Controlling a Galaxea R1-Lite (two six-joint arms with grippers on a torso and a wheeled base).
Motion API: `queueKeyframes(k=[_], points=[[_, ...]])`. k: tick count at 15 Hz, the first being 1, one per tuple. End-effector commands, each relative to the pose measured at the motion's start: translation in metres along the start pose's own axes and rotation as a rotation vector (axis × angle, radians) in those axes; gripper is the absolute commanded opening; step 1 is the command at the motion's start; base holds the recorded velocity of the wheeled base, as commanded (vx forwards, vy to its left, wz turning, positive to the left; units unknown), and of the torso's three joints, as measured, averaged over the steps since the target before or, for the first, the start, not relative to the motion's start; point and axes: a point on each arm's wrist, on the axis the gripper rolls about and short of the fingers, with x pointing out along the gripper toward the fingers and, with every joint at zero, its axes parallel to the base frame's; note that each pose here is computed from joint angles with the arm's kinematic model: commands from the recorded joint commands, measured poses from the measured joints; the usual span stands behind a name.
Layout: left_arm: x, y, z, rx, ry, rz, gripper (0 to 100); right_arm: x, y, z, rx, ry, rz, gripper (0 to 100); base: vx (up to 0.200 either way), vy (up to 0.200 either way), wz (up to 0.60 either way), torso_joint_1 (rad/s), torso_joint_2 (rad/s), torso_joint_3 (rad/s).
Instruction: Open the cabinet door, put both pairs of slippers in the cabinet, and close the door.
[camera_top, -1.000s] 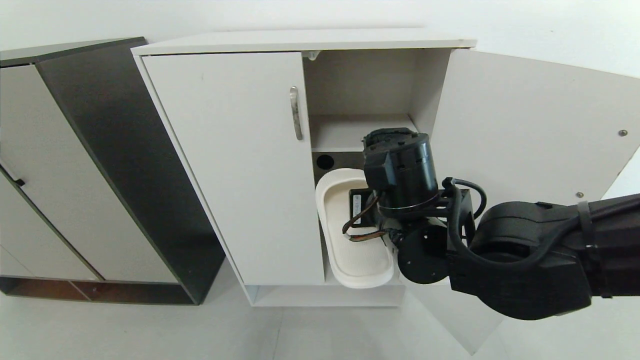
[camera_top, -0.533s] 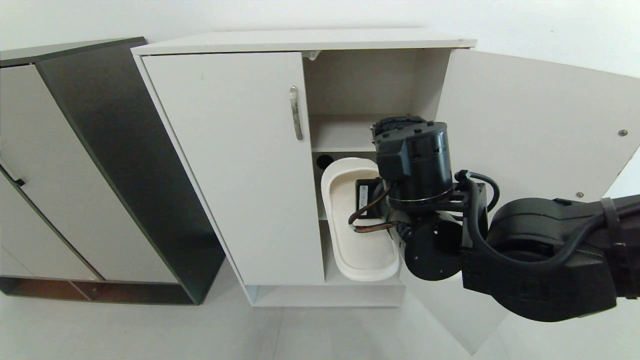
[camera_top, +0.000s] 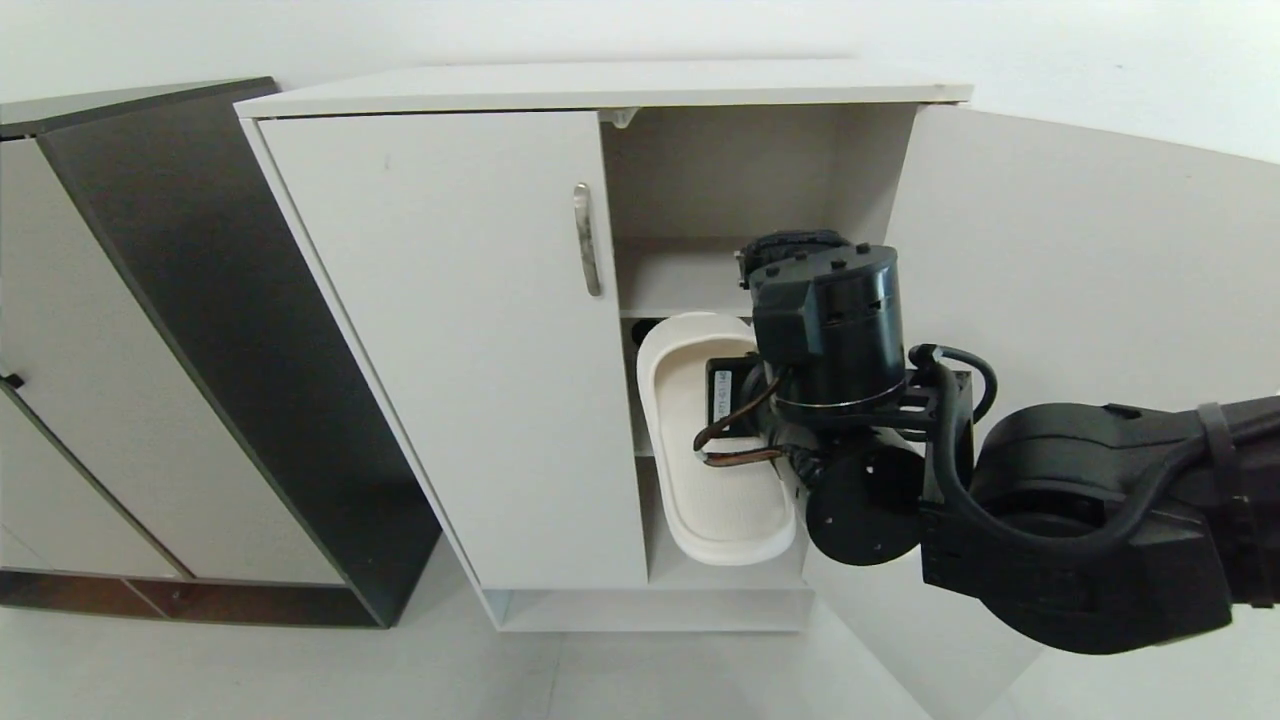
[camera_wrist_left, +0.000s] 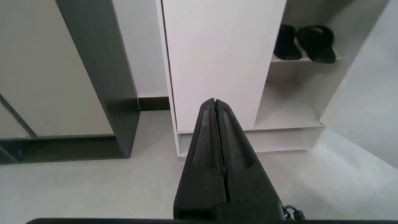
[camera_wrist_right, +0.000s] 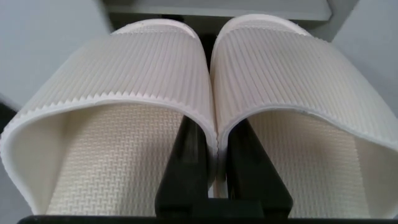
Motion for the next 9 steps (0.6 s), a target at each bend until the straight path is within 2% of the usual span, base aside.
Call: queueKeyframes(k=[1,9], points=[[0.0001,0.0,0.0,-0.002,0.001,0.0,0,0.0017,-0.0022,0.0011,0.003,-0.002,-0.008,0,0.2,0.0,0.0,0.002,0.0,-0.002],[0.0001,0.0,0.0,-0.002,0.001,0.0,0,0.0026,-0.0033,-0.0005,0.001,0.002,-0.01,0,0.2,0.0,0.0,0.002,0.0,0.002]])
